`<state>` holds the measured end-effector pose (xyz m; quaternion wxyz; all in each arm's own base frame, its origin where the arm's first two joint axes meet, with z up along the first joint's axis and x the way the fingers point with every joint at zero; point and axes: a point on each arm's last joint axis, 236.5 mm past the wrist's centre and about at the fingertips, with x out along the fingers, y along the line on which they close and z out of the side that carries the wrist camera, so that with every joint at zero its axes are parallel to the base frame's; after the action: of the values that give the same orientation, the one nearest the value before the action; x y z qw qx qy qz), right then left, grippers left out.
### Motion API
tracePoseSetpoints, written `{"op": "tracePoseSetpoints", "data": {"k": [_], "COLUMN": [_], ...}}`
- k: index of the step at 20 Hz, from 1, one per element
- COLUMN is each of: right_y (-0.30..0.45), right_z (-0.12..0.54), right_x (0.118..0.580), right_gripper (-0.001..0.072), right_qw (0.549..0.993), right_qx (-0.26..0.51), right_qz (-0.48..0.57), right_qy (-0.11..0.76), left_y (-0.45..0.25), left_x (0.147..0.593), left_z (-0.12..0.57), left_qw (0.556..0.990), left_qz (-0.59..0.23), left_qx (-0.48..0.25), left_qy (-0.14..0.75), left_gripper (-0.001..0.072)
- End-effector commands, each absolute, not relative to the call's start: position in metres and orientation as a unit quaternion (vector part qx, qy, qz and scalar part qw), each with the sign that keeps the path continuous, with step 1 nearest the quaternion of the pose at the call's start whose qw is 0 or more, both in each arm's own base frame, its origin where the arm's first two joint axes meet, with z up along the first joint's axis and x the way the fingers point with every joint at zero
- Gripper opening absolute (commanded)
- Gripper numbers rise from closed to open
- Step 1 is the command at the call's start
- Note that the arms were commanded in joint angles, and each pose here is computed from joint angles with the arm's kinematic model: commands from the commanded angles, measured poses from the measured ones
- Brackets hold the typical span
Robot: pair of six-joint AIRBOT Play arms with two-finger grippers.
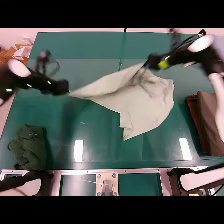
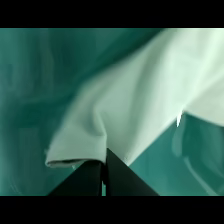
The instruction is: Fold the shirts.
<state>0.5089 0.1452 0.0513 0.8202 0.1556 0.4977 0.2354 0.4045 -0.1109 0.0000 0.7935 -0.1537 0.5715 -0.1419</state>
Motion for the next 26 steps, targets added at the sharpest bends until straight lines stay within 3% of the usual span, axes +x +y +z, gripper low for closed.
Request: {"op": "tracePoseSetpoints", "data": {"k": [1, 2, 3, 4, 7, 8, 9, 15, 16, 17, 18, 22, 26], "right_y": [0.165, 0.157, 0.145, 0.127, 0.058, 0.037, 0.02, -0.034, -0.03, -0.024, -0.012, 0.032, 0.06], "right_z": [-0.042, -0.04, -0.029, -0.012, 0.038, 0.049, 0.053, -0.014, -0.029, -0.044, -0.06, -0.104, -0.119], "right_x": [0.504, 0.507, 0.509, 0.509, 0.488, 0.474, 0.458, 0.313, 0.295, 0.282, 0.272, 0.276, 0.302], "right_gripper": [0.002, 0.0139, 0.0336, 0.0396, 0.0386, 0.0319, 0.0298, 0.0293, 0.0339, 0.0444, 0.0475, 0.0496, 0.0473], "right_qw": [0.771, 0.773, 0.774, 0.772, 0.761, 0.755, 0.746, 0.673, 0.668, 0.665, 0.657, 0.653, 0.659], "right_qx": [0.167, 0.17, 0.175, 0.188, 0.237, 0.249, 0.264, 0.312, 0.326, 0.336, 0.356, 0.424, 0.436], "right_qz": [0.228, 0.224, 0.221, 0.212, 0.172, 0.161, 0.144, -0.015, -0.031, -0.04, -0.044, -0.02, 0.013], "right_qy": [0.571, 0.569, 0.567, 0.569, 0.578, 0.584, 0.595, 0.671, 0.668, 0.666, 0.663, 0.627, 0.613], "left_y": [-0.119, -0.119, -0.119, -0.12, -0.116, -0.115, -0.115, -0.118, -0.119, -0.119, -0.119, -0.118, -0.118], "left_x": [0.407, 0.412, 0.419, 0.427, 0.449, 0.454, 0.458, 0.467, 0.466, 0.465, 0.463, 0.461, 0.461], "left_z": [-0.093, -0.098, -0.098, -0.092, -0.067, -0.058, -0.05, -0.022, -0.02, -0.02, -0.021, -0.022, -0.022], "left_qw": [0.741, 0.74, 0.742, 0.749, 0.771, 0.776, 0.779, 0.786, 0.785, 0.784, 0.783, 0.781, 0.78], "left_qz": [-0.113, -0.112, -0.113, -0.118, -0.127, -0.131, -0.135, -0.16, -0.164, -0.168, -0.17, -0.17, -0.168], "left_qx": [-0.208, -0.209, -0.208, -0.205, -0.18, -0.171, -0.166, -0.145, -0.141, -0.137, -0.134, -0.131, -0.133], "left_qy": [0.628, 0.629, 0.627, 0.619, 0.598, 0.593, 0.589, 0.58, 0.58, 0.581, 0.584, 0.587, 0.587], "left_gripper": [0.0018, 0.0018, 0.0018, 0.0018, 0.0018, 0.0018, 0.0018, 0.0019, 0.0019, 0.0019, 0.0019, 0.0019, 0.0019]}}
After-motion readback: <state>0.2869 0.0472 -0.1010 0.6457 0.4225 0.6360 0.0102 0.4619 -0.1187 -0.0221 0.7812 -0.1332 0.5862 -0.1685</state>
